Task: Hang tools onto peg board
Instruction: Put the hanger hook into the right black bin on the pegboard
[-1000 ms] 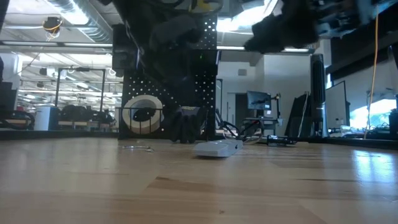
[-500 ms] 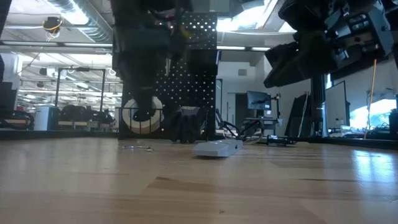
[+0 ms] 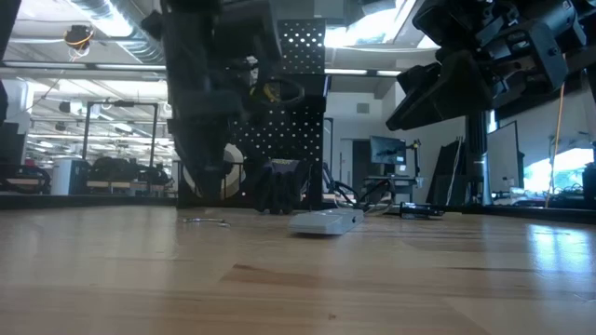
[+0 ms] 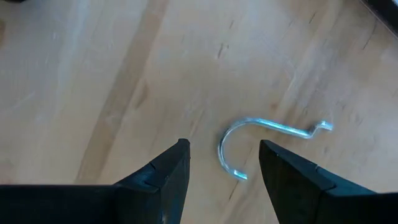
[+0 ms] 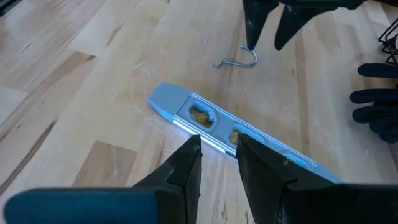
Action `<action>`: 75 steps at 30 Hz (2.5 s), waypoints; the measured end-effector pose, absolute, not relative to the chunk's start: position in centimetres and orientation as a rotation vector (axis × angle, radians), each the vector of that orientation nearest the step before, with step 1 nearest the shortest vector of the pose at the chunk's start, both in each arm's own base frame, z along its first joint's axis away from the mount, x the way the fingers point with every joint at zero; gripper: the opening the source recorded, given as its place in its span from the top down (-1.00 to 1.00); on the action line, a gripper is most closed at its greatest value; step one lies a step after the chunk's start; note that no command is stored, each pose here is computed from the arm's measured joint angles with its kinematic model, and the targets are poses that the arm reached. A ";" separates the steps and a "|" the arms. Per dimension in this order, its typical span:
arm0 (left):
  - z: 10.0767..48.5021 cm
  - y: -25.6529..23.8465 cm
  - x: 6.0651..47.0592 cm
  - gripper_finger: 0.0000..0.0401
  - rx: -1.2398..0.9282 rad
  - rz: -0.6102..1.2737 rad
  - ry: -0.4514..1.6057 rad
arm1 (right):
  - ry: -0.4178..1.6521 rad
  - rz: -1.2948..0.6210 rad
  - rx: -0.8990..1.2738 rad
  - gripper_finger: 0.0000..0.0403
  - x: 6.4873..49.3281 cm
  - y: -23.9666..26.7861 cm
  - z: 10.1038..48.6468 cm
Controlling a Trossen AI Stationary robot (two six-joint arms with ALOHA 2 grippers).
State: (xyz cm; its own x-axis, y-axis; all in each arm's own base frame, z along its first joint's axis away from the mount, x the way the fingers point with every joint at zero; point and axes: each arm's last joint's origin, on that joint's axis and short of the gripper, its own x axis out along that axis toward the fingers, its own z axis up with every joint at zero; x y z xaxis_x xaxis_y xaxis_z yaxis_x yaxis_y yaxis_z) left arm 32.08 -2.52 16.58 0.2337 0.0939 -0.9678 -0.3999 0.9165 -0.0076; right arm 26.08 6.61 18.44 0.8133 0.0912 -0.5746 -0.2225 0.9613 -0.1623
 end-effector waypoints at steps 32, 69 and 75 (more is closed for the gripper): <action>13.3 -2.2 30.8 0.98 -0.207 0.257 1.241 | 0.603 0.175 -0.251 0.47 26.0 6.6 18.4; 20.4 -6.6 30.7 1.00 -0.144 0.279 0.969 | 0.587 0.116 -0.293 0.47 26.1 6.4 18.5; 22.5 -6.9 29.8 1.00 -0.125 0.291 0.887 | 0.513 0.111 -0.278 0.47 26.5 6.5 19.1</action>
State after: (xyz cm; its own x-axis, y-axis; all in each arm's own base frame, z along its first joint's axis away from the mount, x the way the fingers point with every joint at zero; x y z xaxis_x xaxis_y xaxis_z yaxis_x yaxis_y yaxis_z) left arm 29.83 -6.86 22.46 0.5957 0.1982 -0.7784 -0.3010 0.9535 0.0125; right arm 26.53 6.53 19.15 0.8665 0.0350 -0.4980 -0.1734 0.9565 -0.2345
